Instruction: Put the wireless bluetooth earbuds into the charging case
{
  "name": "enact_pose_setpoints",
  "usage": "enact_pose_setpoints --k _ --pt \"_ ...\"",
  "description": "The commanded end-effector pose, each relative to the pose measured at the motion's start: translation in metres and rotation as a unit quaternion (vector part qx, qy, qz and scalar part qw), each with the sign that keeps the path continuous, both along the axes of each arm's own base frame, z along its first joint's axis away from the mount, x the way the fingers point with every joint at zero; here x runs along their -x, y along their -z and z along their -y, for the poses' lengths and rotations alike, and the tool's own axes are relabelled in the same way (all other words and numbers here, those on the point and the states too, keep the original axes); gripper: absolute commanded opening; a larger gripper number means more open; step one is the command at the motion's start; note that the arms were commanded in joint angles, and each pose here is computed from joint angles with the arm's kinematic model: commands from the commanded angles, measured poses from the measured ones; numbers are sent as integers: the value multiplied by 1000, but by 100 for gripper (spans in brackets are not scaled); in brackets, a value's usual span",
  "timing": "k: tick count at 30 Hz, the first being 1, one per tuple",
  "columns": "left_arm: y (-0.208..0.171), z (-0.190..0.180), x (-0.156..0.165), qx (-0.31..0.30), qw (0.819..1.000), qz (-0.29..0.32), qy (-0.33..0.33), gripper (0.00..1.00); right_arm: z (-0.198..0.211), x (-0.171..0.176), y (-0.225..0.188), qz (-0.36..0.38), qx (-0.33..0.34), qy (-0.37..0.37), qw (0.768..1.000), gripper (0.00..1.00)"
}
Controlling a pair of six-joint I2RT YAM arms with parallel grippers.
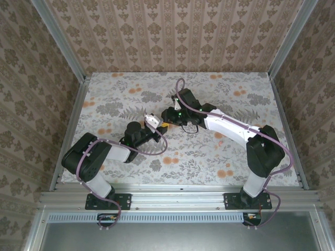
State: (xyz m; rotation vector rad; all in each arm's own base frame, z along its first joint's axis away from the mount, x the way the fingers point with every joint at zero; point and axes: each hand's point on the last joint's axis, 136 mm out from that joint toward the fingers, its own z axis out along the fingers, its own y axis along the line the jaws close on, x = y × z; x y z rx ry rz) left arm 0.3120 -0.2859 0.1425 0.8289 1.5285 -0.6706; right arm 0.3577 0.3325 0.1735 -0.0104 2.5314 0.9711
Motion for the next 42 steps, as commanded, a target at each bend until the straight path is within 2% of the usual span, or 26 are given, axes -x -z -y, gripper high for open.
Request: enact_pose_setpoints --k 1,13,23,42 --pt "-13 2 5 4 1000 23 6 10 -9 4 2 -14 -1 -13 1000 35" --pt "-14 2 6 -4 1000 28 6 9 -6 10 11 -16 42 -27 999 34" --pt "-13 2 6 -4 1000 27 6 9 1 10 -12 21 43 -24 999 36" --pt "-15 2 6 -5 999 31 5 9 9 16 -3 18 94 -33 995 33"
